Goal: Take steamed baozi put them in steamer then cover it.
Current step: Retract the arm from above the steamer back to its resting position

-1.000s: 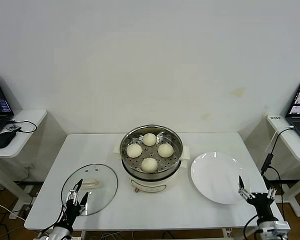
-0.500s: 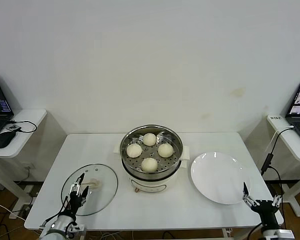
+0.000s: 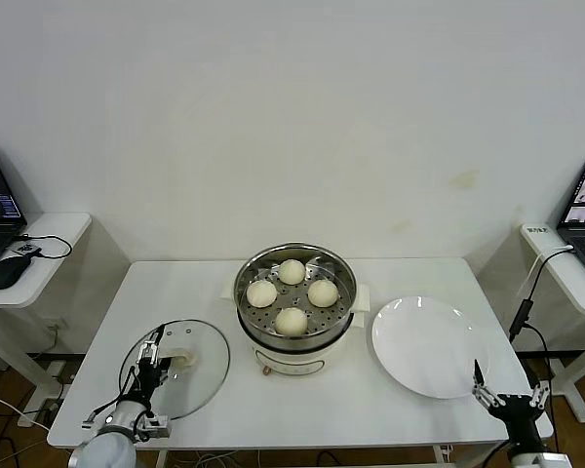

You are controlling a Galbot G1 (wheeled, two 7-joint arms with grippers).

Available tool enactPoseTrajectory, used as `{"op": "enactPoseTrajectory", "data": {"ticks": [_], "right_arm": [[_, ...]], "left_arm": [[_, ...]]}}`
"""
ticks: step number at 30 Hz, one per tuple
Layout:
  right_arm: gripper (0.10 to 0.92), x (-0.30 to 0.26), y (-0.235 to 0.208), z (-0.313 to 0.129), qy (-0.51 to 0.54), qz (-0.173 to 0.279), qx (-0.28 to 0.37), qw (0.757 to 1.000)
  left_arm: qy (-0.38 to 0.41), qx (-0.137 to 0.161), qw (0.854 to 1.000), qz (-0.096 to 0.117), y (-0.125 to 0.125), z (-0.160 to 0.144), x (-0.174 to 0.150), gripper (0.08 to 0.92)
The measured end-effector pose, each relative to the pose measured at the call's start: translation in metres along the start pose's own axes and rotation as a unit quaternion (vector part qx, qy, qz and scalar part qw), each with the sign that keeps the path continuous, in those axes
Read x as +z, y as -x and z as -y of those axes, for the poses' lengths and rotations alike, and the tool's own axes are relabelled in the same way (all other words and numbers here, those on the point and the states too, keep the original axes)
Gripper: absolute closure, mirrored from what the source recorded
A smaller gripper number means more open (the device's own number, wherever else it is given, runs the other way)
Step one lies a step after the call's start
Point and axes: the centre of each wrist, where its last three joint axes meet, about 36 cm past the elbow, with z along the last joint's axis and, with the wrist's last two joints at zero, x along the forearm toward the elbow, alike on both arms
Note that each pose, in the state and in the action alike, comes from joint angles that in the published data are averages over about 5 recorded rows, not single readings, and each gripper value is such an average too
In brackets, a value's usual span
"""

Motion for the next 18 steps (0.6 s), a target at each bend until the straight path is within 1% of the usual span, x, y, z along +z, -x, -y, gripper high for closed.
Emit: {"op": "enactPoseTrajectory", "data": {"ticks": [2,5,8,18], "right_arm": [[0.199,0.001,0.0,-0.001,0.0,-0.001,0.0,1.0],[0.2,0.002,0.001,-0.003,0.001,-0.002,-0.001,1.0],[0.2,0.004,0.001,-0.005,0.003,-0.002,-0.001,1.0],[0.2,0.006,0.001,-0.007,0.004,-0.004,-0.002,1.0]], "left_arm": [[-0.001,0.0,1.0,-0.001,0.002,0.001,0.0,0.177],[-0.002,0.002,1.0,-0.003,0.005,0.002,0.001,0.205],[-0.004,0.004,1.0,-0.004,0.008,0.004,0.001,0.278],[-0.008,0.01,1.0,-0.007,0.011,0.011,0.001,0.572]]}}
